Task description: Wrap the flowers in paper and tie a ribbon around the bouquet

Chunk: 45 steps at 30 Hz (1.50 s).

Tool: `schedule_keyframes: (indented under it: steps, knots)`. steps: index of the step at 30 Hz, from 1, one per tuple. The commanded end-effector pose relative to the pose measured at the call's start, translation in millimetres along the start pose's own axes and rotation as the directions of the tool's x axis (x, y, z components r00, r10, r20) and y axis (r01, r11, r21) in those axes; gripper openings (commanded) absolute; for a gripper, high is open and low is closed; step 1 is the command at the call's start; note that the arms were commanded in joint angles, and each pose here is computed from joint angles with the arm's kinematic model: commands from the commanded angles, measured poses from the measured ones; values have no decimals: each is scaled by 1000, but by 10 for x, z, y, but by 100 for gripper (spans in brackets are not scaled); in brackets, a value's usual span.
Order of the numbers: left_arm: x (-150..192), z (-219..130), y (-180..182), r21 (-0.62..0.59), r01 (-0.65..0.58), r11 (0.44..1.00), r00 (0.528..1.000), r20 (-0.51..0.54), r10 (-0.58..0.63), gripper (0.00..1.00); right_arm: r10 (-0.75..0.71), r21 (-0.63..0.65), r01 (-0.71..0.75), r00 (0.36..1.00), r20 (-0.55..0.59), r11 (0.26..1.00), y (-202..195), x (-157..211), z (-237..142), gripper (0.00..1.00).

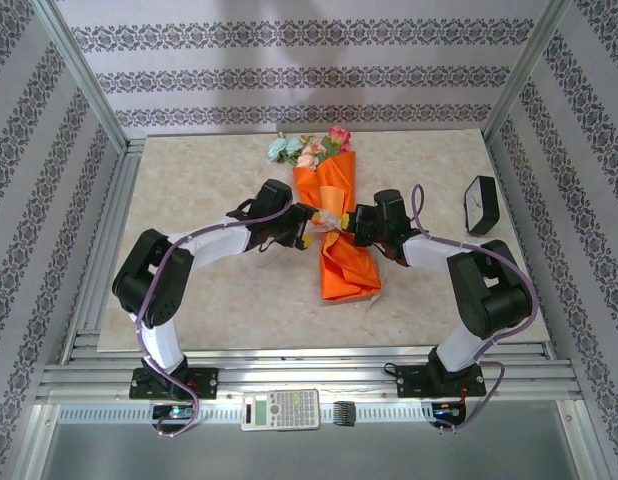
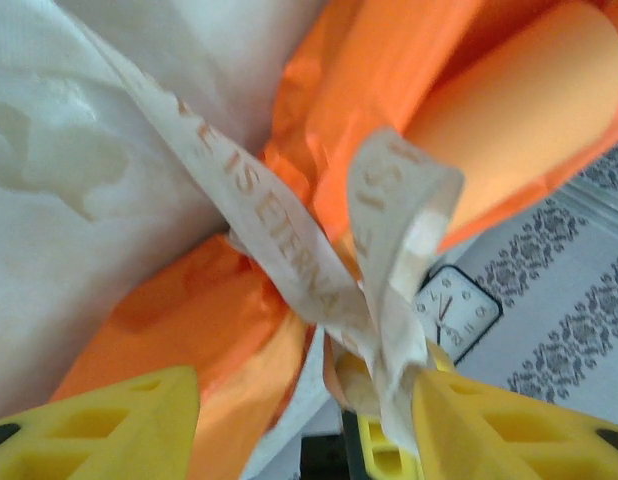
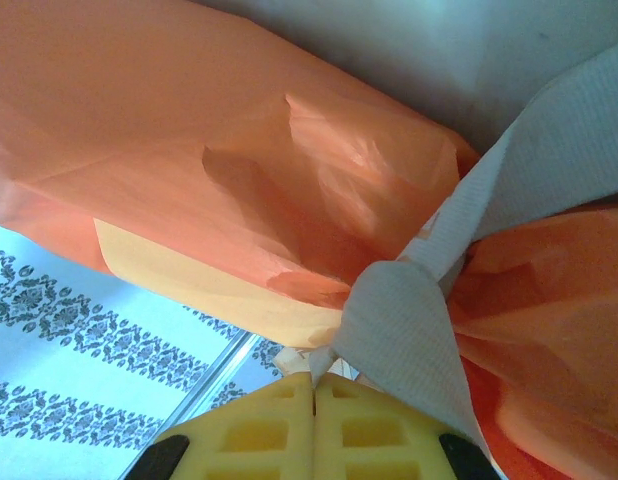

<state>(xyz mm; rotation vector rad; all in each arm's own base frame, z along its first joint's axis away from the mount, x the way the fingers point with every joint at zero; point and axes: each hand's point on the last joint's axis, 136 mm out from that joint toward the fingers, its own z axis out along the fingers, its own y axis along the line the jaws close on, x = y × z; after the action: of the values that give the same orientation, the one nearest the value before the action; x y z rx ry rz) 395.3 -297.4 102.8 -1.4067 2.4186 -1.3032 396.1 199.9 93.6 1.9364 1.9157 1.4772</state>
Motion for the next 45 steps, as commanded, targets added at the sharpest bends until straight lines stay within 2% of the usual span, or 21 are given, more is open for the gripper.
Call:
schedule_keyframes:
  steps: [1,6,9,12,20,23,36,45]
  knots:
    - [-155,62,-258,47,21,999,999,40,-23,60,-21,-22,21,1000,0,1000,69,41,-56,0]
    - [-218,123,-320,24,19,1000,998,52,-20,60,-19,-19,19,1000,0,1000,47,28,-54,0]
    - [-276,179,-250,2,35,999,998,54,-35,54,-19,-21,19,1000,-2,1000,54,39,-55,0]
    - [-339,235,-168,-25,40,999,998,53,-38,44,-22,-26,22,1000,-4,999,74,48,-56,0]
    - [-454,297,-157,-18,33,999,997,67,-32,7,-25,-32,25,1000,-2,999,89,53,-91,0]
    - [-455,291,-166,-13,24,1000,998,66,-23,0,-33,-36,33,999,0,999,109,50,-119,0]
    - [-456,72,102,-30,16,999,998,67,-13,0,-69,-61,70,997,20,996,216,-74,-208,0]
    - [-428,-19,250,-89,4,996,998,59,1,0,-68,-92,71,997,39,993,257,-178,-230,0]
